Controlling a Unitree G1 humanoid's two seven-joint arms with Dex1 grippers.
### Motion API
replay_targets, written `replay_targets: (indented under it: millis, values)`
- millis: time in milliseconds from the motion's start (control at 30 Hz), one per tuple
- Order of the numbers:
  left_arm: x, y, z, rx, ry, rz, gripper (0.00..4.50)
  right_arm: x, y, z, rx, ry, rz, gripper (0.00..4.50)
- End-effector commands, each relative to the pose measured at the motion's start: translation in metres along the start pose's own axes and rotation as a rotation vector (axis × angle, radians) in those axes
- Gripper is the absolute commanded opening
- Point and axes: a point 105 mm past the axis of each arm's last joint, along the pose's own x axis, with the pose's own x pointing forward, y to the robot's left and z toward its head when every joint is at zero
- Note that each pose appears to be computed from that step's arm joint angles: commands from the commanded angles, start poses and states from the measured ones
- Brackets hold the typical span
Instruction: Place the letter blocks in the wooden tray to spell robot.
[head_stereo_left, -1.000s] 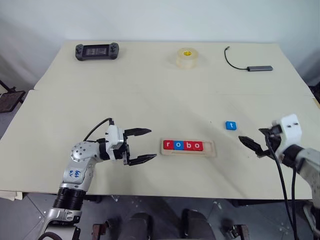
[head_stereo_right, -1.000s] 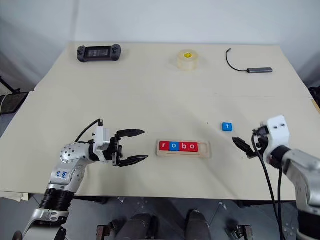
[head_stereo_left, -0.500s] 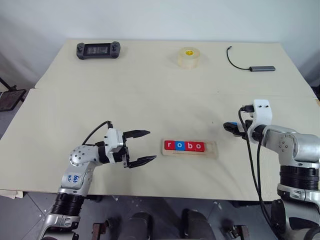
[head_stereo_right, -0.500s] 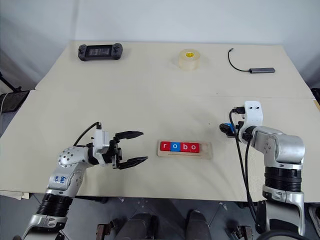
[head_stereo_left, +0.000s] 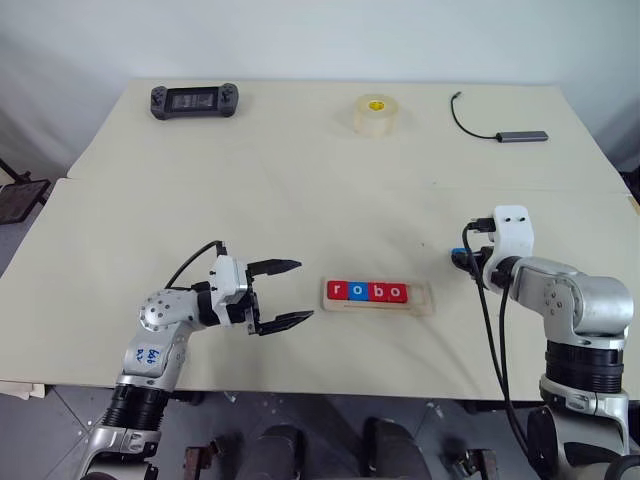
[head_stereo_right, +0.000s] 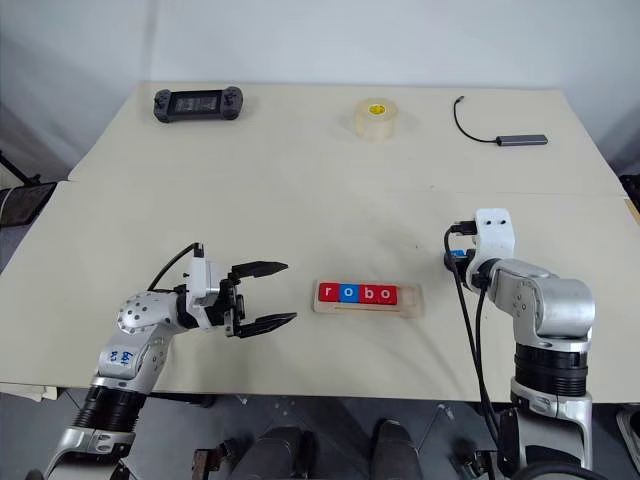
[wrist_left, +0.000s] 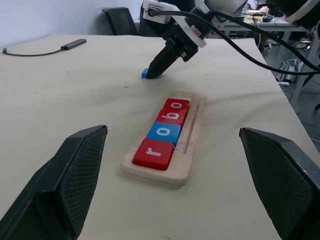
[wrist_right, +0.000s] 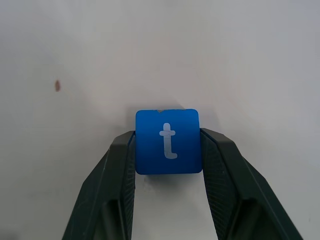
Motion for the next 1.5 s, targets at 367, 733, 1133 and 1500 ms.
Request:
replay_targets:
  millis: [367,733,1133,1500]
  values:
    - [0.010,0.005,0.001,0.002,-0.029,-0.067,4.50,-0.059,0.017,-0.047,0.005,-0.014,0.027,1.81]
    - [0.006,0.006,0.003,0.016,-0.023,-0.062,4.50,-0.073,-0.004,-0.037,-0.476,0.013,0.325,3.77]
    - [0.003,0.001,0.006,0.030,-0.024,-0.052,4.50,-0.036,-0.029,-0.020,-0.911,-0.022,0.677,3.77]
    - [-0.002,-0.003,0.007,0.030,-0.012,-0.022,4.50,-0.022,-0.022,-0.023,-0.930,0.004,0.794,3.60]
